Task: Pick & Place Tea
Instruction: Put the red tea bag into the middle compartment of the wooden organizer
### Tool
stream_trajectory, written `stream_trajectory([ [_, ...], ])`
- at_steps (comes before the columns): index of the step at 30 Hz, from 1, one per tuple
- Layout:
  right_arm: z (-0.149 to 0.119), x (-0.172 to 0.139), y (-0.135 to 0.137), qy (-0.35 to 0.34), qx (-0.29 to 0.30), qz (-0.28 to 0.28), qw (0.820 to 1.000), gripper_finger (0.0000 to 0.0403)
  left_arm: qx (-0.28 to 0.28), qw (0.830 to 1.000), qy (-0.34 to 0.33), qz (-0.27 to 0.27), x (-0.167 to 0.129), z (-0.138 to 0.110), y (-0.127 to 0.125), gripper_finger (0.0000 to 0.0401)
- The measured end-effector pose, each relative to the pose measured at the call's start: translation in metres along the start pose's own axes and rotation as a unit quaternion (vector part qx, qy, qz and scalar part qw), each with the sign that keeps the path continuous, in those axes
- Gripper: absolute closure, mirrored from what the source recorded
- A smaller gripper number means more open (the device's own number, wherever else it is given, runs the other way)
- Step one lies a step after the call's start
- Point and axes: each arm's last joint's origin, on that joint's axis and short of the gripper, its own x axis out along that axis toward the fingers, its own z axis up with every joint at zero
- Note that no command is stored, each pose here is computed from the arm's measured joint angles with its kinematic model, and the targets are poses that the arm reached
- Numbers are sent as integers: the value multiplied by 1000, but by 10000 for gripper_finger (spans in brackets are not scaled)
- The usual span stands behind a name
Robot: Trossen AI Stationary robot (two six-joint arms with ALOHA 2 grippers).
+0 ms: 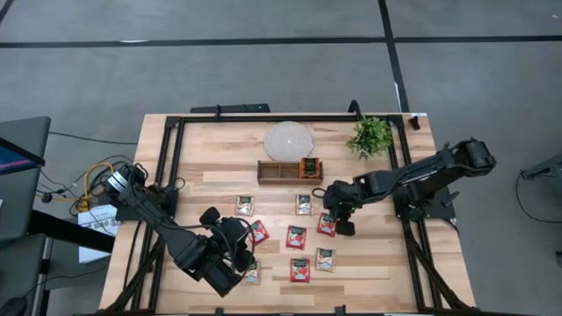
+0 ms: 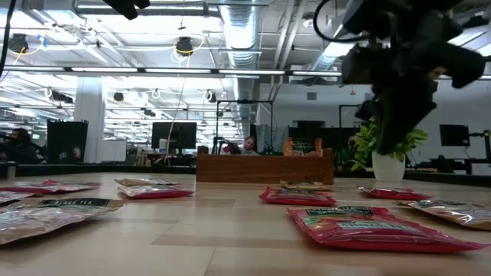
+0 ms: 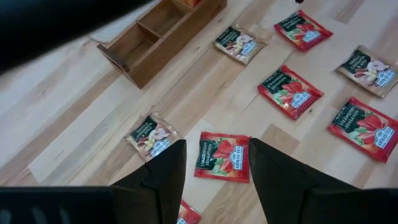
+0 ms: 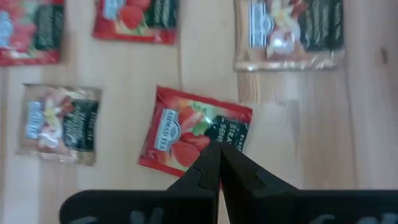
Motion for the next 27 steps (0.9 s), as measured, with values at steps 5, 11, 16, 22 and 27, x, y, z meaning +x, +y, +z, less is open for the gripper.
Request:
stream_trajectory([
  [5, -5, 15, -5, 44, 8, -10, 999, 402, 0, 1000, 4, -1, 0, 0, 0, 234],
  [11, -7, 24, -10, 66, 21, -15, 997, 400, 3, 1000, 4, -1, 0, 0, 0, 234],
  [16, -7, 24, -12, 72, 26, -16, 997, 368, 4, 1000, 4, -1, 0, 0, 0, 234],
  [22, -7, 24, -12, 71, 26, -16, 997, 311, 4, 1000, 4, -1, 0, 0, 0, 234],
  [27, -7, 24, -12, 68, 30, -16, 997, 279, 3, 1000, 4, -1, 0, 0, 0, 234],
])
